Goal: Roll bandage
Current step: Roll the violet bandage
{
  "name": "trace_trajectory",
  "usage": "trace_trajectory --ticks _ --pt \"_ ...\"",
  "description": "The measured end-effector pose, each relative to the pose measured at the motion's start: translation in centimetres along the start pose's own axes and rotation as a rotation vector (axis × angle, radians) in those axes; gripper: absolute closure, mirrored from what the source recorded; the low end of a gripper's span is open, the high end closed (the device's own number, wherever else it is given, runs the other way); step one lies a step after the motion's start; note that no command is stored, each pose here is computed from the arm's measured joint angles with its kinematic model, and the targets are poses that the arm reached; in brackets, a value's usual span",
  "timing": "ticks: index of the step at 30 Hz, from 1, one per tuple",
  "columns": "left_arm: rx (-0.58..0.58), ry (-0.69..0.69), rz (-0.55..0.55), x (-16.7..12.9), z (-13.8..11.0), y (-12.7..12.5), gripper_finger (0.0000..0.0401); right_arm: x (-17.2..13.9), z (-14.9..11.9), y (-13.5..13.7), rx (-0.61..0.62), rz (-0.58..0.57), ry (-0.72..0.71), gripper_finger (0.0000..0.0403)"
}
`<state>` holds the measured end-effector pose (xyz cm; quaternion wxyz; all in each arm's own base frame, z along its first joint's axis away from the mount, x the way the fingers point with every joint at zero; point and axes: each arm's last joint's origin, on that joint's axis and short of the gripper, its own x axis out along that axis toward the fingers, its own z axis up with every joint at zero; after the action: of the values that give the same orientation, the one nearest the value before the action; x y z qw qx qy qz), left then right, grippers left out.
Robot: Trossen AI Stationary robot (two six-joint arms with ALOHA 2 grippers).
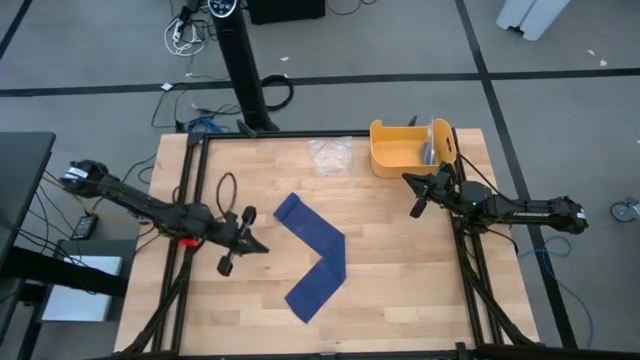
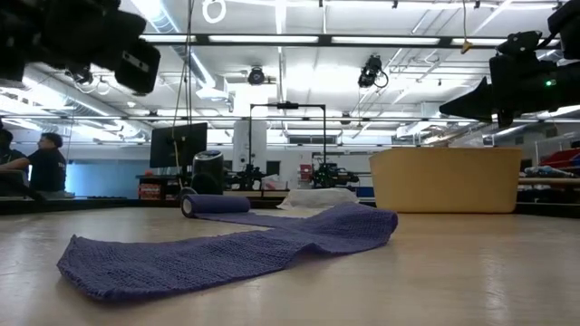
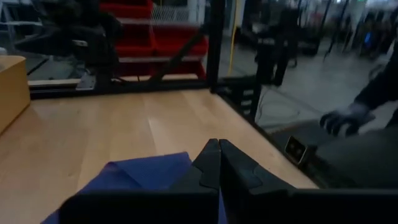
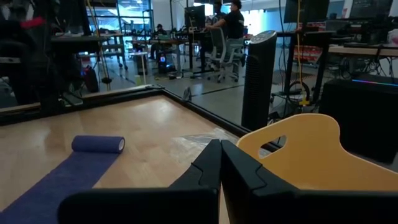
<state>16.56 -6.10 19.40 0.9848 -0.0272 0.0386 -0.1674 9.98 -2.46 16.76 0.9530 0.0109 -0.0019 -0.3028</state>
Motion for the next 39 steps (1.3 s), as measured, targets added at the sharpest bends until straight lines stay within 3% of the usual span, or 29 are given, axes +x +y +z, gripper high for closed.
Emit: trace_trajectory --ticks 6,13,18,29,34,39 --pt "0.126 0.074 0.037 2.8 1.8 -2.1 0.0395 0.0 0.0 0.0 0.000 0.000 0.000 0.0396" --pt "0.118 0.234 -0.001 6.1 2.2 -4.0 0.0396 0.0 0.0 0.0 0.000 0.000 0.000 0.0395" --pt "0.188 0.391 0.017 8.3 0.8 -6.0 0.0396 0.0 0.0 0.0 0.000 0.000 0.000 0.0397" --pt "0.293 0.633 -0.016 13.4 -5.7 -11.0 0.0392 0.0 0.0 0.0 0.000 0.000 0.000 0.0396" --pt "0.322 0.696 0.000 15.3 -6.2 -12.2 0.0367 0.0 0.0 0.0 0.000 0.000 0.000 0.0394" --pt "0.482 0.868 0.085 15.9 -5.9 -12.1 0.0334 0.0 0.0 0.0 0.000 0.000 0.000 0.0397"
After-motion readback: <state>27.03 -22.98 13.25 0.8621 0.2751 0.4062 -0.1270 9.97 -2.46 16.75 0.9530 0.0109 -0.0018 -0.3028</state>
